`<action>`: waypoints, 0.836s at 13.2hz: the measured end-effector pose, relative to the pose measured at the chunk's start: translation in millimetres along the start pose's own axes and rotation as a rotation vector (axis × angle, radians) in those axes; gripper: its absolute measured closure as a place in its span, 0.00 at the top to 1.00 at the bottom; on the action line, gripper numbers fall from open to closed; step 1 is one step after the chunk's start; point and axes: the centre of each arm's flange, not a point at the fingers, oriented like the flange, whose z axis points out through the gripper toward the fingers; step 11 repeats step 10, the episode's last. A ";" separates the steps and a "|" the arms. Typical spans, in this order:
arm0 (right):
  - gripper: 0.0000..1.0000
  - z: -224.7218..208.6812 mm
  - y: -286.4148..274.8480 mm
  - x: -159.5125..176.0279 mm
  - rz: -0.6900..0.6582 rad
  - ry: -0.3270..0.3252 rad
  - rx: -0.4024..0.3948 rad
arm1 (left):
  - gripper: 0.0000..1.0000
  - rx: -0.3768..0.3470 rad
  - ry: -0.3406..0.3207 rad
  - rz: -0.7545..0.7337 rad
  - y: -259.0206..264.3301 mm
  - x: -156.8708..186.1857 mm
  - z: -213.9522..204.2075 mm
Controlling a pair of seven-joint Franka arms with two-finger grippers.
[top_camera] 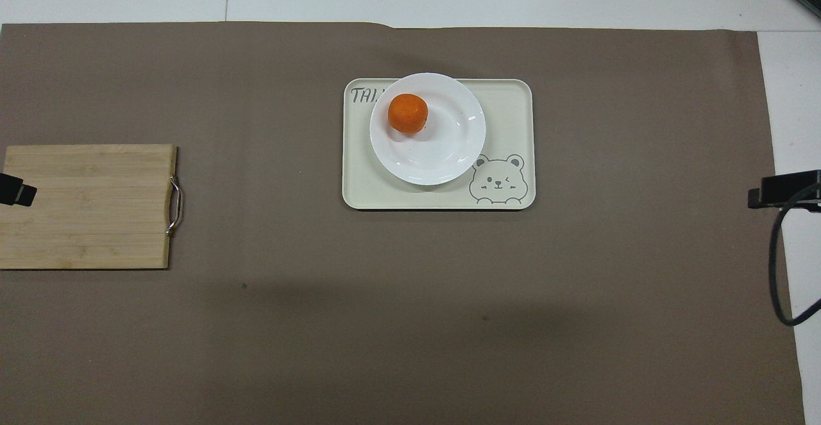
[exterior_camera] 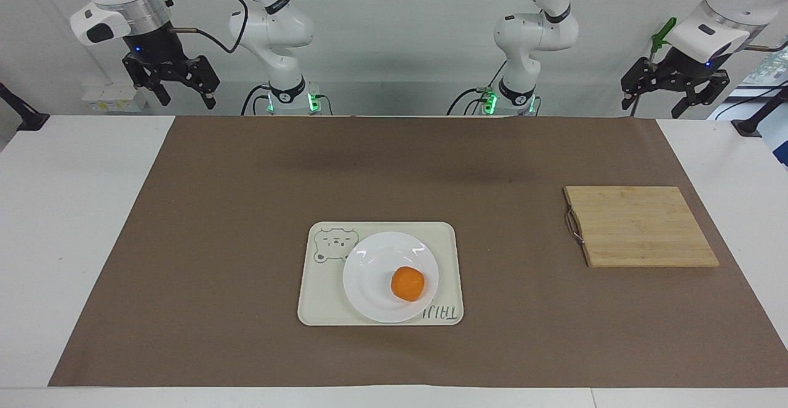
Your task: Place orange and plate with both arms
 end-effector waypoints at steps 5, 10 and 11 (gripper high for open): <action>1.00 -2.7 -7.3 -3.4 -0.020 0.004 -0.042 | 1.00 0.000 0.000 0.000 0.2 0.1 0.0; 1.00 -1.6 -11.4 -4.8 -0.016 -0.005 -0.042 | 1.00 0.000 0.000 0.000 0.2 0.1 0.0; 1.00 -1.6 -11.4 -4.8 -0.016 -0.005 -0.042 | 1.00 0.000 0.000 0.000 0.2 0.1 0.0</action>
